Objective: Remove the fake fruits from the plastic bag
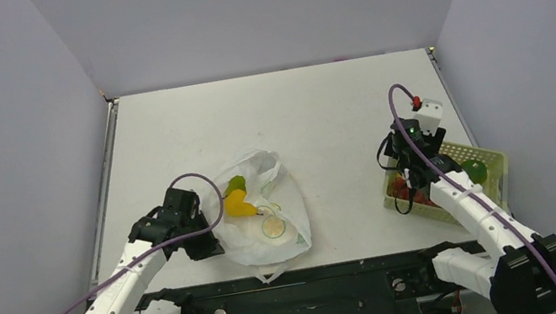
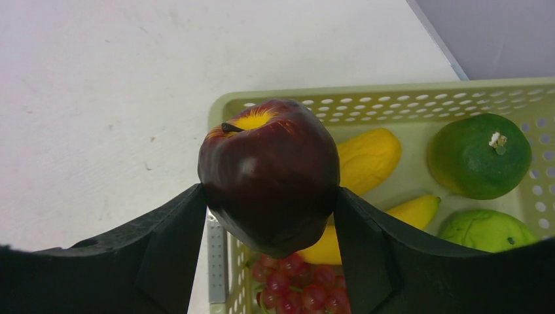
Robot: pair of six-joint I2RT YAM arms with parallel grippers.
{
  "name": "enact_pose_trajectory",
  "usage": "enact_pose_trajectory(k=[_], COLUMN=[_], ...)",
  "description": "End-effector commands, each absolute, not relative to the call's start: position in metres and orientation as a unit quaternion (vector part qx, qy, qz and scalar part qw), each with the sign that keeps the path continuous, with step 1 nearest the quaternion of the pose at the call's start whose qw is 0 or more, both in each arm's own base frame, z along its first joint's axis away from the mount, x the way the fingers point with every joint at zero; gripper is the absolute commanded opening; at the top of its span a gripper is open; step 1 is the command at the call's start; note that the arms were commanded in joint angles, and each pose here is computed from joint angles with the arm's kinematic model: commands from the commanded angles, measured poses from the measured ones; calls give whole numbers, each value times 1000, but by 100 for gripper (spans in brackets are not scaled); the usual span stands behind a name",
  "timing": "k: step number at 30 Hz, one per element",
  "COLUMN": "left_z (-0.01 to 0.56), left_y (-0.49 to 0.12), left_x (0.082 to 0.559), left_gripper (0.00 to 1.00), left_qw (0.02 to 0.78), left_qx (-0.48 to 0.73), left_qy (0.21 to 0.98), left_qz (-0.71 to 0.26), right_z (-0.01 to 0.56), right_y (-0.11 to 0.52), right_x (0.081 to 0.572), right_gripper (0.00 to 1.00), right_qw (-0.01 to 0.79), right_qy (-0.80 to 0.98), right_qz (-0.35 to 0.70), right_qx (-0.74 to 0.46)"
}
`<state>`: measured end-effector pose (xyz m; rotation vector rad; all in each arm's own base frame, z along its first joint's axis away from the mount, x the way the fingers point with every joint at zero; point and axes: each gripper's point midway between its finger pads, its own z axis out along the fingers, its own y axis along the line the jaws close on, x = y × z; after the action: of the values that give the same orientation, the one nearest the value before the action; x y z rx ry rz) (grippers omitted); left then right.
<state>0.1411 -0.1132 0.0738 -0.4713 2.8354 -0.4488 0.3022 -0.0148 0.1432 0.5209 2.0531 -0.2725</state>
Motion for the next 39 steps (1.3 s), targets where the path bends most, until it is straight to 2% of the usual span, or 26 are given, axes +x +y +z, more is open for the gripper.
enact_pose_trajectory(k=[1,10,15,19,20,21,23,25,33,39], left_z=[81,80,80,79,80,79,79,79,79,80], left_y=[-117,-118,-117,-118,-118,-118,-119,-120,-120,-121], left_x=[151,152,152,152,152,152,152,153,153,151], left_gripper=[0,0,0,0,0,0,0,0,0,0], left_qw=[138,137,138,138,139,138,138,138,138,138], left_qx=[-150,-147,-149,-149,-149,-149,-149,-148,-144,-140], left_qy=[965,965,965,965,964,964,964,964,964,964], left_qz=[-167,-167,-166,-167,-169,-169,-171,-172,-175,-178], right_z=[125,107,105,110,110,113,115,118,137,184], right_y=[-30,-36,-35,-36,-36,-35,-36,-36,-33,5], right_x=[297,320,326,327,326,327,326,324,323,345], right_gripper=[0,1,28,42,48,64,77,80,80,81], right_qw=[447,416,408,413,412,415,415,416,431,492], right_qy=[851,874,881,880,881,880,880,879,872,855], right_qz=[-140,-117,-104,-107,-109,-109,-112,-116,-124,-91], right_qx=[237,223,216,208,207,205,203,202,195,135])
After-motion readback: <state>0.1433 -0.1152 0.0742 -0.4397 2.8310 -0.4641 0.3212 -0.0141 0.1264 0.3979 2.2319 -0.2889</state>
